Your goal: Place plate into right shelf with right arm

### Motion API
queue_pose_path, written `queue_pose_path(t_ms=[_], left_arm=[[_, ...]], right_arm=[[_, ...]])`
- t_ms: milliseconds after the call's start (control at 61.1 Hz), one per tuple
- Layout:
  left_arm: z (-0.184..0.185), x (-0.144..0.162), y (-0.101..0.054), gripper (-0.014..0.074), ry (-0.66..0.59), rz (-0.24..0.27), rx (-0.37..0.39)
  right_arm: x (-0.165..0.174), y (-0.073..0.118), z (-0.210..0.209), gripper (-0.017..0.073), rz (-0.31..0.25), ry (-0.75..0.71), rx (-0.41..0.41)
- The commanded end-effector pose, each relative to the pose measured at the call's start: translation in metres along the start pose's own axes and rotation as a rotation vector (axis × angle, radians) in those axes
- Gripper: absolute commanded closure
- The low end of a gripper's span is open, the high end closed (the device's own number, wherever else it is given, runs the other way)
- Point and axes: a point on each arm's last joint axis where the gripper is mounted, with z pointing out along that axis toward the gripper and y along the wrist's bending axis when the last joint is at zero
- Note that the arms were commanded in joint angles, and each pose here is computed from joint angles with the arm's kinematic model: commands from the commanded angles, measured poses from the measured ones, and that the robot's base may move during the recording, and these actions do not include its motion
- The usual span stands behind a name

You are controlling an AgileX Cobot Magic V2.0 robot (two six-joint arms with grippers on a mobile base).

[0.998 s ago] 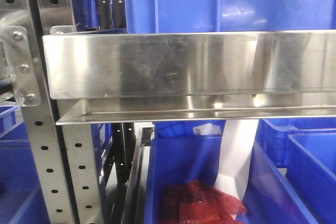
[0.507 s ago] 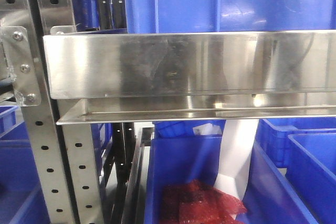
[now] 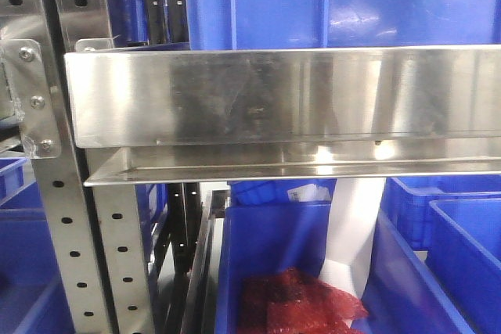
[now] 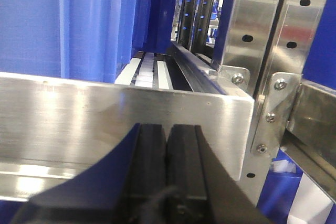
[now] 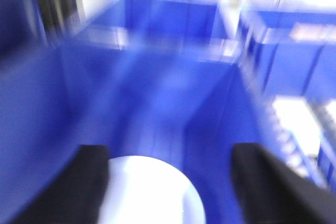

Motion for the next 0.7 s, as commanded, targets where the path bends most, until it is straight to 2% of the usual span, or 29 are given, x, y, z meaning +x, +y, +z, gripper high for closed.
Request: queue_pose_path(t_ms=[0,180,229,475,687], left_arm=[[-0.001,-0.006,-0.001,0.0640,-0.092,-0.006,0.016],[-0.001,-0.006,-0.001,0.0640,-0.092,-0.006,0.016],[-0.001,-0.006,-0.001,0.0640,-0.092,-0.006,0.016],[-0.001,-0.006,-0.001,0.0640,-0.092,-0.006,0.016],[-0.001,-0.006,-0.001,0.0640,-0.092,-0.006,0.016]], right_arm=[[-0.023,-0.004,-0.049,0.0208,0.007,-0.139,-0.022],[0.004,-0.009,-0.103,0.0468,0.007,-0.153,-0.057],[0.014,-0.012,-0.115,0.0508,0.013,-0.158,-0.064],[0.085,-0.029,-0.176,0.0502,0.034,-0.181,-0.080],[0.134,-0.038,-0.204,0.0502,0.039,-0.191,-0.075]])
